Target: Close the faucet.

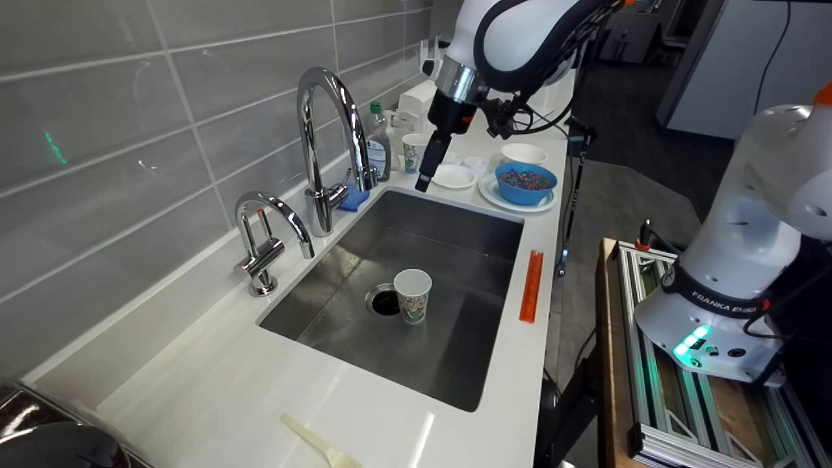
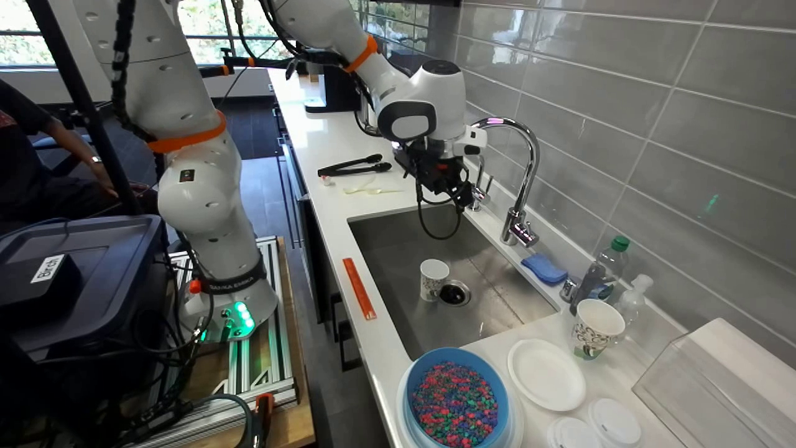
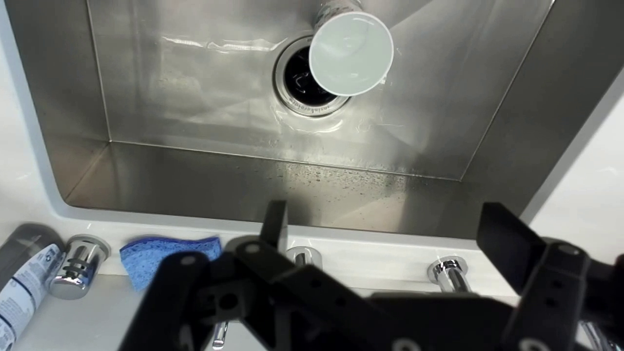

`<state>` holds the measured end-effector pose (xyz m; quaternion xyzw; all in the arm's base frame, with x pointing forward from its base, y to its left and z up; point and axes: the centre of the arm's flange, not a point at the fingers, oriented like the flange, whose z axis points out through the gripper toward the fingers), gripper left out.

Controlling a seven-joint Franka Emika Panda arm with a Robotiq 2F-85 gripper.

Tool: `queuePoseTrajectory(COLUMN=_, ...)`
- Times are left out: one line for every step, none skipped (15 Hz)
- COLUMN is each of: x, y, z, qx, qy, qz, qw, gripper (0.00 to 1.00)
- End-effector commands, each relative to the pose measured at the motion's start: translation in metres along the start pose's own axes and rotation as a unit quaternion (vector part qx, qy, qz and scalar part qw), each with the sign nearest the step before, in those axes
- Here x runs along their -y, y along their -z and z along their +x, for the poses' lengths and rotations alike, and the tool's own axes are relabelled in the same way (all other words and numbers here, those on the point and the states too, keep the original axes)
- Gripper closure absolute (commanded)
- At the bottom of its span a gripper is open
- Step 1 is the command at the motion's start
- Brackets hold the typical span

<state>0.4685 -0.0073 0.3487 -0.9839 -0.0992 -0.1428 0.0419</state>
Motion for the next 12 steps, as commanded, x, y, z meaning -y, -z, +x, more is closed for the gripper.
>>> queuePoseTrajectory(x=0.013, y=0.010, z=-0.023, qx=0.009, qy=-0.002, qz=0.008, qw=0.9999, gripper=0.00)
queuePoseTrajectory(x=0.016, y=0.011, z=-0.024, qx=0.009, qy=0.000, qz=0.009, qw=0.9999, gripper=0.00)
queuePoseTrajectory(x=0.017, y=0.011, z=-0.026, qx=0.009, qy=0.001, qz=0.010, qw=0.9999, gripper=0.00)
queuePoseTrajectory(x=0.019, y=0.012, z=-0.028, qx=0.009, qy=0.002, qz=0.011, qw=0.9999, gripper=0.00)
queuePoseTrajectory(x=0.012, y=0.004, z=-0.015, qx=0.002, qy=0.008, qz=0.004, qw=1.0000, gripper=0.00)
queuePoseTrajectory(x=0.014, y=0.005, z=-0.016, qx=0.001, qy=0.008, qz=0.005, qw=1.0000, gripper=0.00)
queuePoseTrajectory(x=0.014, y=0.006, z=-0.017, qx=0.001, qy=0.009, qz=0.005, qw=0.9999, gripper=0.00)
queuePoseTrajectory(x=0.015, y=0.006, z=-0.018, qx=0.000, qy=0.009, qz=0.005, qw=0.9999, gripper=0.00)
queuePoseTrajectory(x=0.015, y=0.007, z=-0.018, qx=0.000, qy=0.009, qz=0.005, qw=0.9999, gripper=0.00)
queuePoseTrajectory(x=0.014, y=0.007, z=-0.019, qx=0.000, qy=0.008, qz=0.005, qw=1.0000, gripper=0.00)
queuePoseTrajectory(x=0.014, y=0.007, z=-0.020, qx=0.001, qy=0.008, qz=0.005, qw=1.0000, gripper=0.00)
queuePoseTrajectory(x=0.014, y=0.007, z=-0.020, qx=0.001, qy=0.008, qz=0.005, qw=1.0000, gripper=0.00)
